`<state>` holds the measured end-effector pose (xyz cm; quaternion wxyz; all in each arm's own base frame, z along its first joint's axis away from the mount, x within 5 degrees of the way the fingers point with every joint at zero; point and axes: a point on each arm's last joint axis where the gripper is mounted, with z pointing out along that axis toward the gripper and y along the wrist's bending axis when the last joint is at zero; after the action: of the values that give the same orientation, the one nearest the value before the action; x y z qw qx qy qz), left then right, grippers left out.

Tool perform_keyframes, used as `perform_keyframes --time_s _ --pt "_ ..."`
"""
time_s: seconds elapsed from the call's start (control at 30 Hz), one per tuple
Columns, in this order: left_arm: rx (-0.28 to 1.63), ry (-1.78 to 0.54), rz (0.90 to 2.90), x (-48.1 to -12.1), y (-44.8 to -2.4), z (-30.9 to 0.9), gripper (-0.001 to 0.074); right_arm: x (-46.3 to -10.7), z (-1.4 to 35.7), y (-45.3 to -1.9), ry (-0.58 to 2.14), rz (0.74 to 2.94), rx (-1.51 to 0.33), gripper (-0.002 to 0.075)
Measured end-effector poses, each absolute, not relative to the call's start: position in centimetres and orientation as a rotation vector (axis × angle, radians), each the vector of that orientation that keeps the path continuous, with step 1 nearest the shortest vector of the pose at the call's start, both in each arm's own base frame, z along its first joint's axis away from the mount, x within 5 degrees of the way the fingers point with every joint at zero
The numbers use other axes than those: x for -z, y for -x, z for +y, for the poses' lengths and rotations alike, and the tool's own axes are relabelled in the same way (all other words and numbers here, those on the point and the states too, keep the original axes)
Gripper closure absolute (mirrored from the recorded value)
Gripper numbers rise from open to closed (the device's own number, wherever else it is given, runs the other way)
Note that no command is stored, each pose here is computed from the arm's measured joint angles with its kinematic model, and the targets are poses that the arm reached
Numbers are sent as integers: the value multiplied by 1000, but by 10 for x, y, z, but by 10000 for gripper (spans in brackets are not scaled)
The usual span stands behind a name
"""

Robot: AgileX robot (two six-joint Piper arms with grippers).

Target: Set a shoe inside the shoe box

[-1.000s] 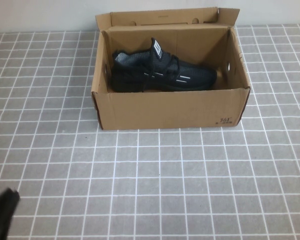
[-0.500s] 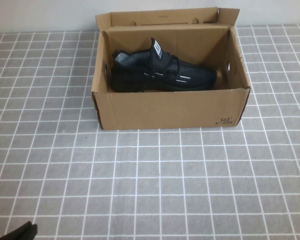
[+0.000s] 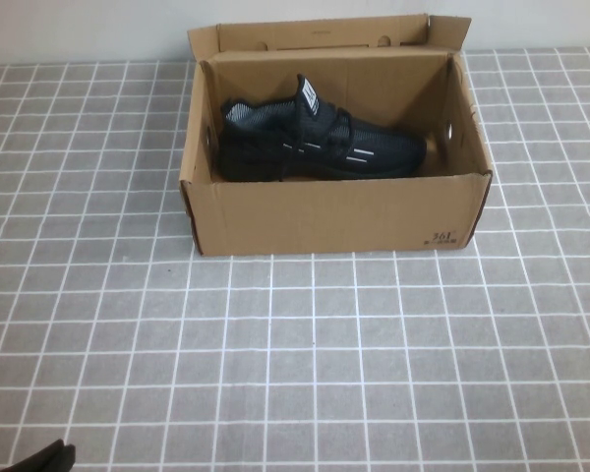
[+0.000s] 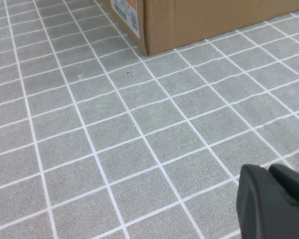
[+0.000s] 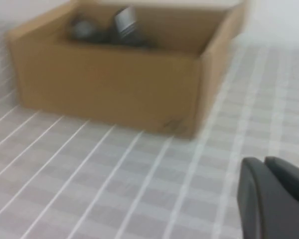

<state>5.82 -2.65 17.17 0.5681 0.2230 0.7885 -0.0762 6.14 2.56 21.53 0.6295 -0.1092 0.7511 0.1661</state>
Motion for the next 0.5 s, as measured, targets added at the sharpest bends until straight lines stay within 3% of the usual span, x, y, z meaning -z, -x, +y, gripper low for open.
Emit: perform_keyframes --time_s 0.23,0.5 --pt "179 -524 1852 -172 -58 -27 736 -207 7 -60 -46 1519 -224 742" --pt "179 -525 1855 -171 -58 -27 736 -207 6 -56 -72 1484 -237 742"
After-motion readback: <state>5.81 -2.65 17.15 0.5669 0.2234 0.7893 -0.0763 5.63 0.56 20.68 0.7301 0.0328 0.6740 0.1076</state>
